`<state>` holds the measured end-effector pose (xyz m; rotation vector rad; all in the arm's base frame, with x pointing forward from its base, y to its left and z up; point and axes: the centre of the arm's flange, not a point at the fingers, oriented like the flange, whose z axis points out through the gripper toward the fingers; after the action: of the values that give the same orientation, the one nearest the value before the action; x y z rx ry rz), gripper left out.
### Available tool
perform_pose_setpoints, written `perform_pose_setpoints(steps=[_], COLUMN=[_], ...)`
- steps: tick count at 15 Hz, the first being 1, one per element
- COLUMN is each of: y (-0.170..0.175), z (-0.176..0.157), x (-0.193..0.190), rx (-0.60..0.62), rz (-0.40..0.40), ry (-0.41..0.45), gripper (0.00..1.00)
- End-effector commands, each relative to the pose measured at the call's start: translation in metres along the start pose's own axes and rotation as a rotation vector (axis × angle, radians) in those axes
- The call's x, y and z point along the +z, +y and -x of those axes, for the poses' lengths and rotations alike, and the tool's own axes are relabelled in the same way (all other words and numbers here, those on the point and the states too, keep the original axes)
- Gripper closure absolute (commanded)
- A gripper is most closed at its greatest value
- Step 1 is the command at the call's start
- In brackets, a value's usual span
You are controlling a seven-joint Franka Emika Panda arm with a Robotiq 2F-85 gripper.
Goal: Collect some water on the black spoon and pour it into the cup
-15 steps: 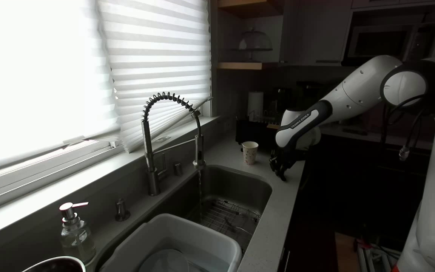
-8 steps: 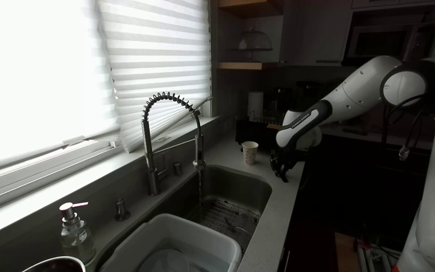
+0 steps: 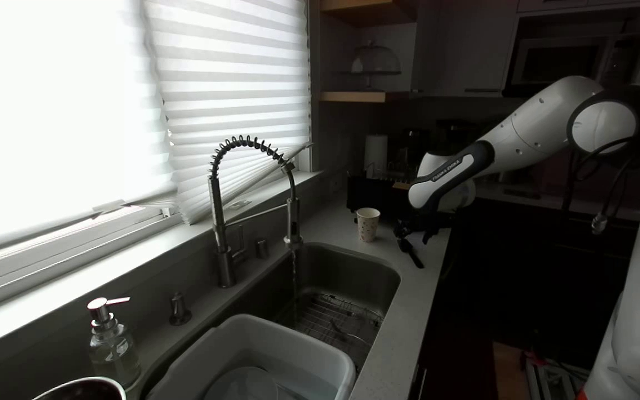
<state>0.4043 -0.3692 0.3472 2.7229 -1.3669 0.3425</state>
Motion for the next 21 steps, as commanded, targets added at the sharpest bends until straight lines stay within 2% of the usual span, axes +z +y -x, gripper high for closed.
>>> perform_pose_setpoints(steps=[1, 5, 10, 15, 21], y=[0.013, 0.019, 0.012, -0.006, -0.037], z=[-0.013, -0.030, -0.042, -0.038, -0.017], x=[-0.046, -0.103, -0.171, -0.216, -0.250], rx=[-0.029, -0.091, -0.112, -0.131, -0.190], rz=[0.031, 0.101, 0.121, 0.093, 0.096], ry=[0.051, 0.111, 0.140, 0.092, 0.022], gripper=[0.00, 0.00, 0.00, 0.00, 0.00])
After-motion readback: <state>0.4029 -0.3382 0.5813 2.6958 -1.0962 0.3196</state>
